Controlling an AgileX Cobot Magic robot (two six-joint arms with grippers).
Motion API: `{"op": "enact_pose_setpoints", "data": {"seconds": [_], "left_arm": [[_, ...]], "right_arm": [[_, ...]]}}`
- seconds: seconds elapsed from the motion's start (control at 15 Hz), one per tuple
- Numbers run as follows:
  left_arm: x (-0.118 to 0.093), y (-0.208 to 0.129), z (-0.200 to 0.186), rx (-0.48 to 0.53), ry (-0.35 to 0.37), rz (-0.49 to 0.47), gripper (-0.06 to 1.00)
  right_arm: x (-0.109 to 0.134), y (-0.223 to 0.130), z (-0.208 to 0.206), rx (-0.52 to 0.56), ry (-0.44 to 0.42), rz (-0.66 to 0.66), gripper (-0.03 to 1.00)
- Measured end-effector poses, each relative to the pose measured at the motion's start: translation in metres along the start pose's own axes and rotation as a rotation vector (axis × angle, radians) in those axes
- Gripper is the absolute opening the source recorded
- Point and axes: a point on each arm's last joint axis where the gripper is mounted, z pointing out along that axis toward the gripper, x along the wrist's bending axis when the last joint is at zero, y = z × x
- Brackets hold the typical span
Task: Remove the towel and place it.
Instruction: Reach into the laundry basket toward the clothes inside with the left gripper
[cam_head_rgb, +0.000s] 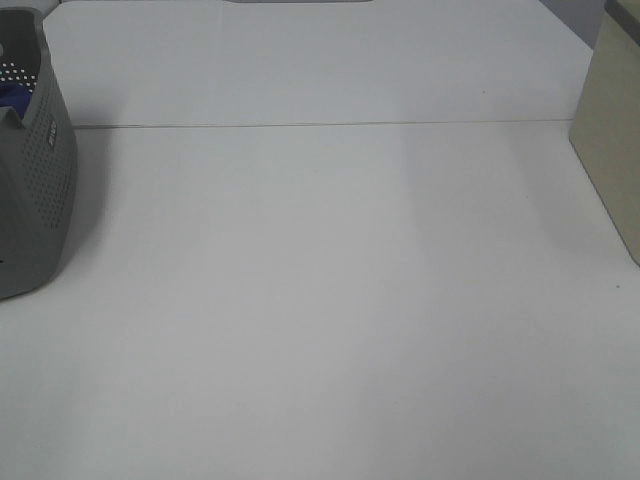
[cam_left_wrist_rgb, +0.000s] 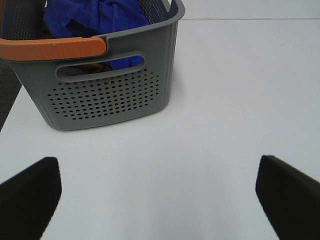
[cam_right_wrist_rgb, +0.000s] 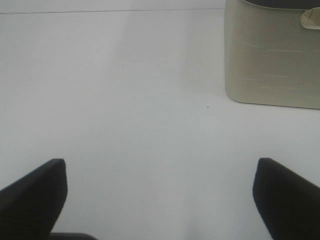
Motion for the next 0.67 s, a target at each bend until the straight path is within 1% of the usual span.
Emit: {"op": "enact_pose_setpoints", "data": {"seconds": [0.67], "left_arm": [[0.0000,-0.0001,0.0000,0.001,0.000,0.000,0.99]], "right_arm": [[0.0000,0.0000,0.0000,0.000,0.000,0.000,0.97]]}}
